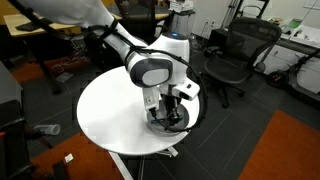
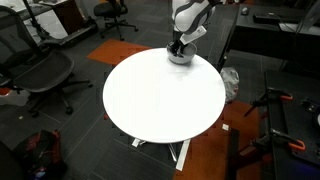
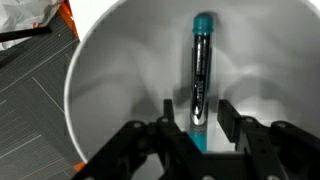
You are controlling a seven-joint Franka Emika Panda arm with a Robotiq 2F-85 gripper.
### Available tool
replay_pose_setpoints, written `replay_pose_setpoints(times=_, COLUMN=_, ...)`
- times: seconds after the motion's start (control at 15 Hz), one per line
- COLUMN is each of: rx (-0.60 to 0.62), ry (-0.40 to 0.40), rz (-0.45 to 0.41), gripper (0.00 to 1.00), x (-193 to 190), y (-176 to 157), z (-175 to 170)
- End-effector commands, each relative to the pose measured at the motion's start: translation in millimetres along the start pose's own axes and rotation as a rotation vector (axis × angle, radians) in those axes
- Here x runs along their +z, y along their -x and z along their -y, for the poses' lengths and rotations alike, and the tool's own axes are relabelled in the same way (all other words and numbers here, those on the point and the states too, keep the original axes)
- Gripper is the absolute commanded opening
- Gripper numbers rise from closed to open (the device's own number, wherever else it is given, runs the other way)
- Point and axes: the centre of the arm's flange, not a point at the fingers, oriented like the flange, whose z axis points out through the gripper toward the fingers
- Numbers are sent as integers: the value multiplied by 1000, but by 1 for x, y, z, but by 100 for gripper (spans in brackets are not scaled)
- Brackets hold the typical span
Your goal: Take the pen out of the bowl, put it on the table then place it back in the bowl
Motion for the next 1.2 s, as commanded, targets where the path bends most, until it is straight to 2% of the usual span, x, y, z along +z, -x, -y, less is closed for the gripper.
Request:
replay_pose_setpoints(times=0.0, rx=-5, ry=18, rz=2, gripper=20, x=-4, y=-1, z=5)
replay_pose_setpoints(times=0.13, rx=-7, ry=20, rz=1, gripper=5, x=-5, y=1, z=6)
replay_pose_setpoints(times=0.2, rx=-8, ry=22, rz=-1, gripper=1, x=-6, y=2, z=6)
replay_pose_setpoints(times=0.33, rx=3, ry=37, rz=8, gripper=5, x=-11, y=5, z=6)
replay_pose_setpoints(times=1.13, rx=-70, ry=80, rz=-113, gripper=5, x=-93, y=31, z=13)
